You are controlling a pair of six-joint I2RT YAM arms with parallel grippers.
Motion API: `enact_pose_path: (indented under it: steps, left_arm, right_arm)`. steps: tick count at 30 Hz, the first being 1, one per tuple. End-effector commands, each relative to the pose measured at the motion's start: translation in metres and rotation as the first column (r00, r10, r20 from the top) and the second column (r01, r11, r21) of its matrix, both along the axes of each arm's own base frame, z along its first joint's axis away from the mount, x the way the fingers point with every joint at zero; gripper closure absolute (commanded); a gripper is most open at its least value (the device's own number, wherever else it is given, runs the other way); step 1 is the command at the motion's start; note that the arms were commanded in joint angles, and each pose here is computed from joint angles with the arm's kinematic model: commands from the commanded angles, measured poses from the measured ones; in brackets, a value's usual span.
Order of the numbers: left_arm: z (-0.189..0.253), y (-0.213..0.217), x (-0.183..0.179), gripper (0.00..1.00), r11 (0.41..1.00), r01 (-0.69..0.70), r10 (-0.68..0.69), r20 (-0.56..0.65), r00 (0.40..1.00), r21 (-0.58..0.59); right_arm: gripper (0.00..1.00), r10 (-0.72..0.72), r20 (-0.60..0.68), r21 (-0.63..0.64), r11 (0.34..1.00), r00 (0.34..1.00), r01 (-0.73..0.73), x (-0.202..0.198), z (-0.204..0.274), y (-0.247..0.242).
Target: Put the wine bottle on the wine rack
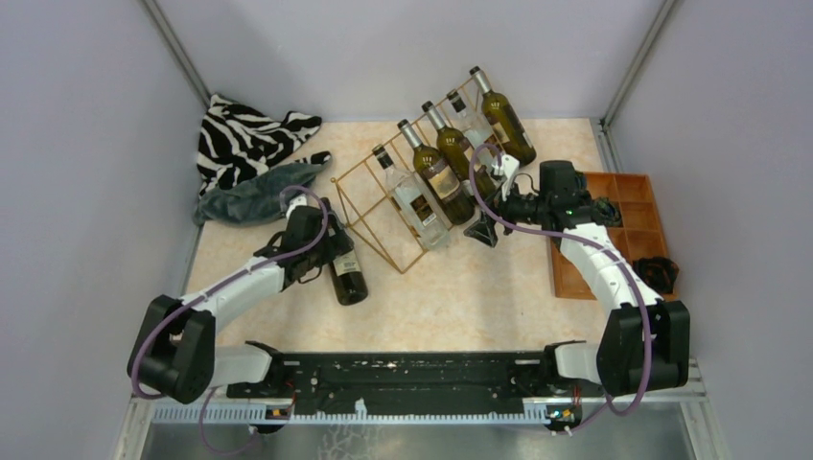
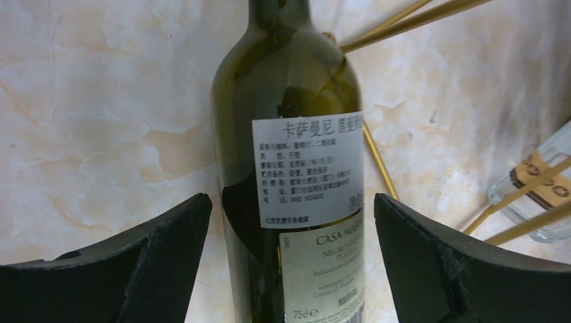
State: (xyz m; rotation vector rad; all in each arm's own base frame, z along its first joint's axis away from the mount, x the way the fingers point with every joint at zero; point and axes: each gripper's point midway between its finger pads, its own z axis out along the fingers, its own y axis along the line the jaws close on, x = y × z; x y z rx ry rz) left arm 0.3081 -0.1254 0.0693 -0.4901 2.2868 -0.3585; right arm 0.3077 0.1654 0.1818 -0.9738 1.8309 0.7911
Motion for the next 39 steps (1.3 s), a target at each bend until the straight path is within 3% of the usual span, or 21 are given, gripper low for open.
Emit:
enact_pose_path:
  steps: [1, 18, 20, 23, 28, 34, 39]
  left_arm:
    - [-0.017, 0.002, -0.009, 0.05, 1.0, -0.018, 0.018, -0.069, 0.997, -0.001]
    - [-0.043, 0.003, -0.015, 0.14, 0.998, 0.002, 0.011, -0.211, 0.977, 0.062]
    - [-0.045, 0.003, -0.016, 0.27, 0.998, 0.006, 0.009, -0.222, 0.975, 0.067]
    - [-0.046, 0.004, -0.017, 0.58, 0.997, 0.009, 0.007, -0.228, 0.974, 0.072]
    - [-0.034, 0.003, -0.018, 0.98, 0.998, 0.027, -0.015, -0.193, 0.981, 0.06]
    - [0.012, -0.003, -0.02, 1.0, 0.997, 0.068, -0.068, 0.003, 0.998, -0.031]
    - [0.052, -0.017, -0.03, 1.0, 0.975, 0.182, -0.151, 0.224, 0.963, -0.125]
  right_arm:
    - [0.06, 0.031, 0.089, 0.018, 0.999, 0.996, -0.032, 0.007, 0.024, 0.004]
    - [0.06, 0.047, 0.073, 0.039, 0.998, 0.996, -0.05, 0.004, 0.024, 0.007]
    - [0.06, 0.05, 0.069, 0.043, 0.998, 0.996, -0.053, 0.004, 0.023, 0.008]
    - [0.06, 0.056, 0.064, 0.05, 0.997, 0.996, -0.059, 0.003, 0.024, 0.009]
    - [0.07, 0.07, 0.043, 0.074, 0.995, 0.997, -0.073, 0.0, 0.023, 0.012]
    - [0.07, 0.134, -0.02, 0.163, 0.978, 0.991, -0.129, -0.011, 0.023, 0.024]
    - [0.07, 0.202, -0.067, 0.199, 0.962, 0.977, -0.186, -0.021, 0.017, 0.039]
